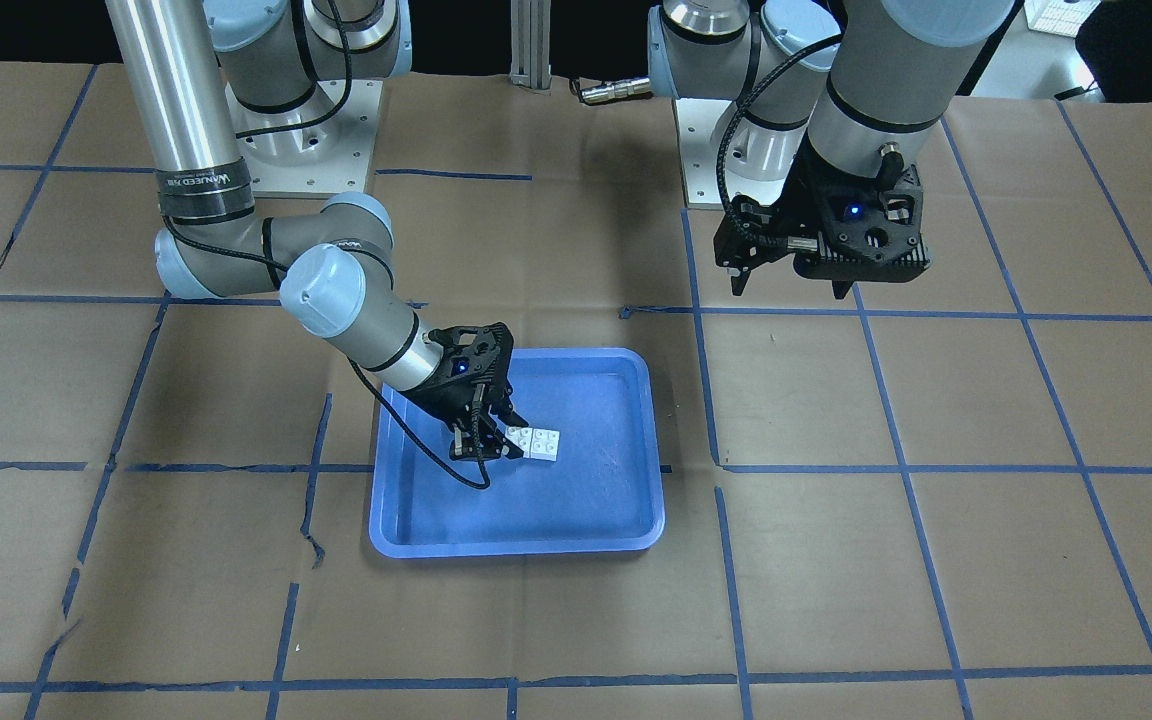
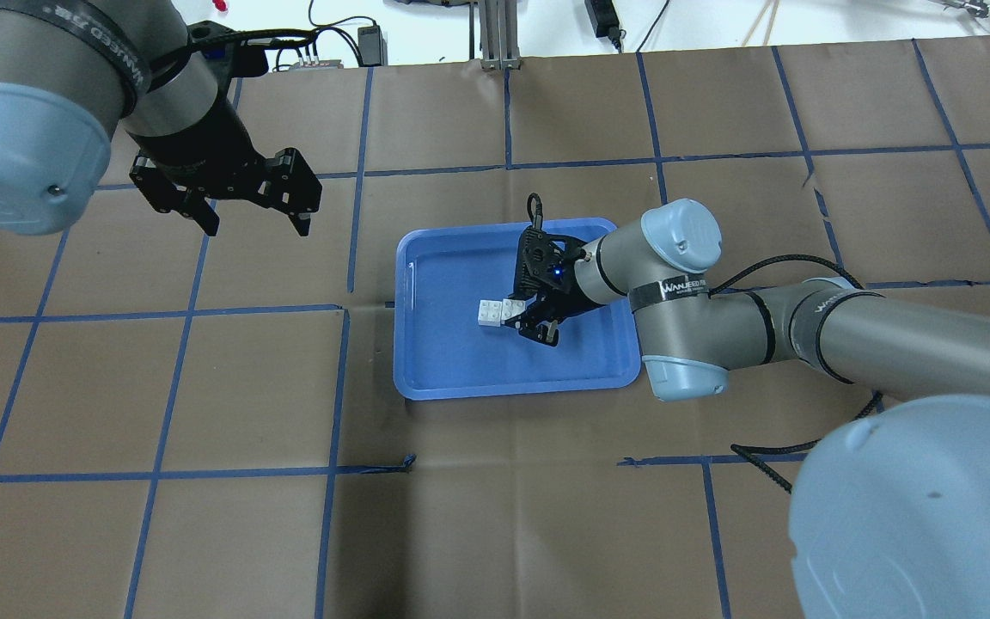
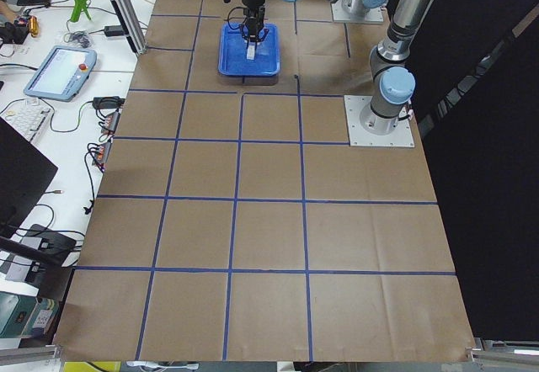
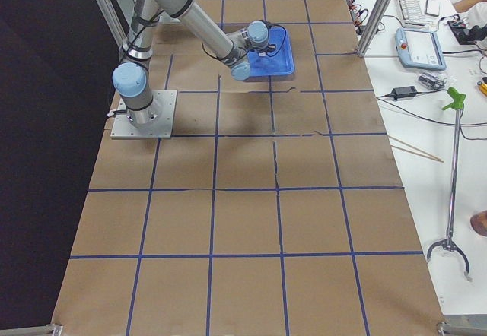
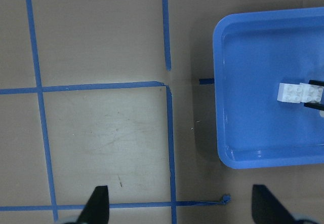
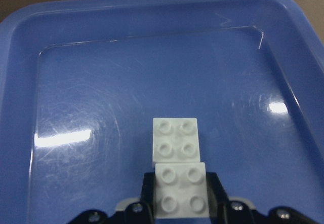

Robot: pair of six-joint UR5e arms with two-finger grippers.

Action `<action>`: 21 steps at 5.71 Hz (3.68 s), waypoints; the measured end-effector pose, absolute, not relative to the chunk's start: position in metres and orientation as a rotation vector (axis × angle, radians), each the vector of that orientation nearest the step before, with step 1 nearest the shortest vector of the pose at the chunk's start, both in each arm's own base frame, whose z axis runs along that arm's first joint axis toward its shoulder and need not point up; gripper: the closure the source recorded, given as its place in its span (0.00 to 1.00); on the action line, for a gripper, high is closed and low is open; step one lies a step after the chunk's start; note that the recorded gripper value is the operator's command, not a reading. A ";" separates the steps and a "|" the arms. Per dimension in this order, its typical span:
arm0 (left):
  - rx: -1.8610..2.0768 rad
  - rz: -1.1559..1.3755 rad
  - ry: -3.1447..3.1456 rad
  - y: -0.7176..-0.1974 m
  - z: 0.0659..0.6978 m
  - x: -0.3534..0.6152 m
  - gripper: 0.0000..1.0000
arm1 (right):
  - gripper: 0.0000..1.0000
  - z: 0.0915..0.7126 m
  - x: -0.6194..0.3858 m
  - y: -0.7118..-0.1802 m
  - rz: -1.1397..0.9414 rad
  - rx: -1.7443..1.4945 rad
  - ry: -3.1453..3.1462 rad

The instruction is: Assemble white blocks and place on blue tray

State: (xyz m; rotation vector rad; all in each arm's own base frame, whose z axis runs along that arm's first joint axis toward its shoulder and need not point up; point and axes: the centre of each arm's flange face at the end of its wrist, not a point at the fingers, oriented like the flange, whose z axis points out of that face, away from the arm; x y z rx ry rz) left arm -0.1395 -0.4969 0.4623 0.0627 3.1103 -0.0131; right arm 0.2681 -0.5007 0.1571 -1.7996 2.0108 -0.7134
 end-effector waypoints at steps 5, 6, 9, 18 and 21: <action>0.044 -0.104 3.132 -0.486 0.491 -0.140 0.01 | 0.51 0.154 0.268 -0.501 -0.704 -1.796 2.012; 0.041 -0.106 3.132 -0.486 0.491 -0.139 0.01 | 0.48 0.154 0.268 -0.501 -0.703 -1.795 2.012; 0.036 -0.119 3.131 -0.487 0.495 -0.137 0.01 | 0.00 0.158 0.268 -0.502 -0.708 -1.775 2.026; 0.021 -0.150 3.138 -0.491 0.500 -0.131 0.01 | 0.00 0.365 0.181 -0.545 -0.126 -1.010 2.844; 0.023 -0.153 3.135 -0.490 0.502 -0.131 0.01 | 0.00 0.458 0.121 -0.538 -0.047 -0.582 3.040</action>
